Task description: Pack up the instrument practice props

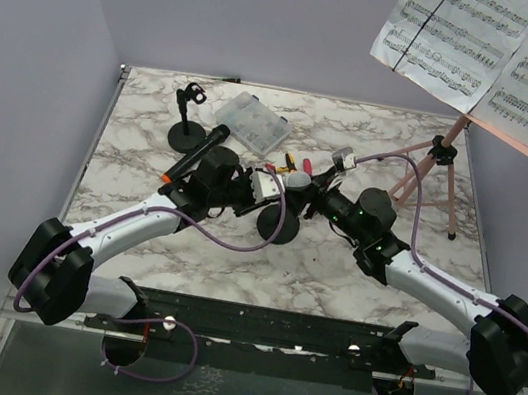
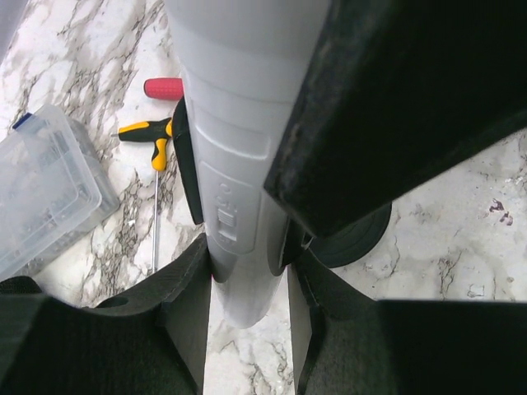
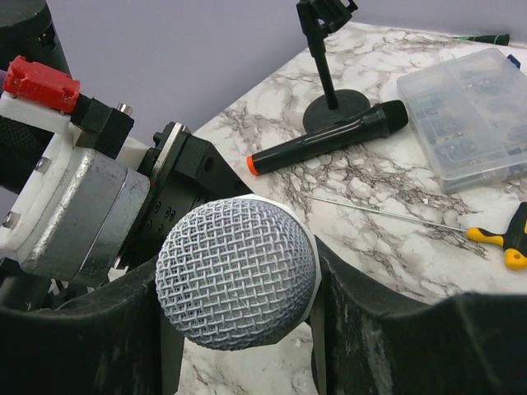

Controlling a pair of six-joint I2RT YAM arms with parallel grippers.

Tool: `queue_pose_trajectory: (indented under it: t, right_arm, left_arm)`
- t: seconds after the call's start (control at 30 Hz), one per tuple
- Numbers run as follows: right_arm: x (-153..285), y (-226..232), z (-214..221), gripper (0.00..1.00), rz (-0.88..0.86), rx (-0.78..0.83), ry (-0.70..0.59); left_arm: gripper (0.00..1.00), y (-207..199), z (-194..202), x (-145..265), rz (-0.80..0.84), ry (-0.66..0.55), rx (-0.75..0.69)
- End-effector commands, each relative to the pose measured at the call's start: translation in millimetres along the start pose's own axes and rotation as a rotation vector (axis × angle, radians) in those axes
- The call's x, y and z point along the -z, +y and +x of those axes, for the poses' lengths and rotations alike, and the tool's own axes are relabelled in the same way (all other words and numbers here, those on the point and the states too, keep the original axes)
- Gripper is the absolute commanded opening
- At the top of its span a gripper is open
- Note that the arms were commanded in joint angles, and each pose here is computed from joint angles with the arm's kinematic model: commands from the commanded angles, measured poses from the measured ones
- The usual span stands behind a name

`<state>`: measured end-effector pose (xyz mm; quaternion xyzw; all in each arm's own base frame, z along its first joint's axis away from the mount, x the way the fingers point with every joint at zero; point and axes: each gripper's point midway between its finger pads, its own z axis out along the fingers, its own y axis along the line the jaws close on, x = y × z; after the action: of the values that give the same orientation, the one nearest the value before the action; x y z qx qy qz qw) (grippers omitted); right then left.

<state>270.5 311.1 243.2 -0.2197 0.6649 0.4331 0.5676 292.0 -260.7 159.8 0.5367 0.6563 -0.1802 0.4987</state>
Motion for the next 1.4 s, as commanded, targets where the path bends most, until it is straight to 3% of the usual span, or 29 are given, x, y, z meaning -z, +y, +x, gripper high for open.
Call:
queue_pose_trajectory:
  t: [0.0, 0.1, 0.23, 0.67, 0.9, 1.1, 1.37]
  right_arm:
    - [-4.6, -2.1, 35.9, 0.06, -0.015, -0.032, 0.118]
    - [-10.4, -2.1, 30.4, 0.00, -0.018, -0.031, 0.096]
    - [-17.5, -4.6, 25.1, 0.01, -0.013, -0.027, 0.068]
    - [-30.4, -9.9, 20.0, 0.01, -0.001, -0.038, 0.031]
    - [-32.1, -8.5, 19.5, 0.00, -0.008, -0.048, 0.026]
    - [-28.9, -8.4, 20.7, 0.01, -0.004, -0.058, 0.026]
    - [-21.9, -8.6, 21.1, 0.01, 0.008, -0.057, 0.030]
  left_arm:
    - [0.43, 34.6, -0.3, 15.2, -0.185, 0.033, 0.105]
    - [0.57, 37.9, -1.8, 19.4, -0.240, 0.001, 0.177]
    - [0.64, 40.3, -6.4, 31.6, -0.311, -0.041, 0.279]
    - [0.66, 2.0, -28.4, 62.2, -0.438, -0.238, 0.423]
    - [0.67, -33.2, -37.5, 30.9, -0.379, -0.285, 0.458]
    - [0.69, -26.4, -40.8, 11.5, -0.456, -0.393, 0.550]
    - [0.69, -17.8, -22.4, -18.8, -0.542, -0.421, 0.637]
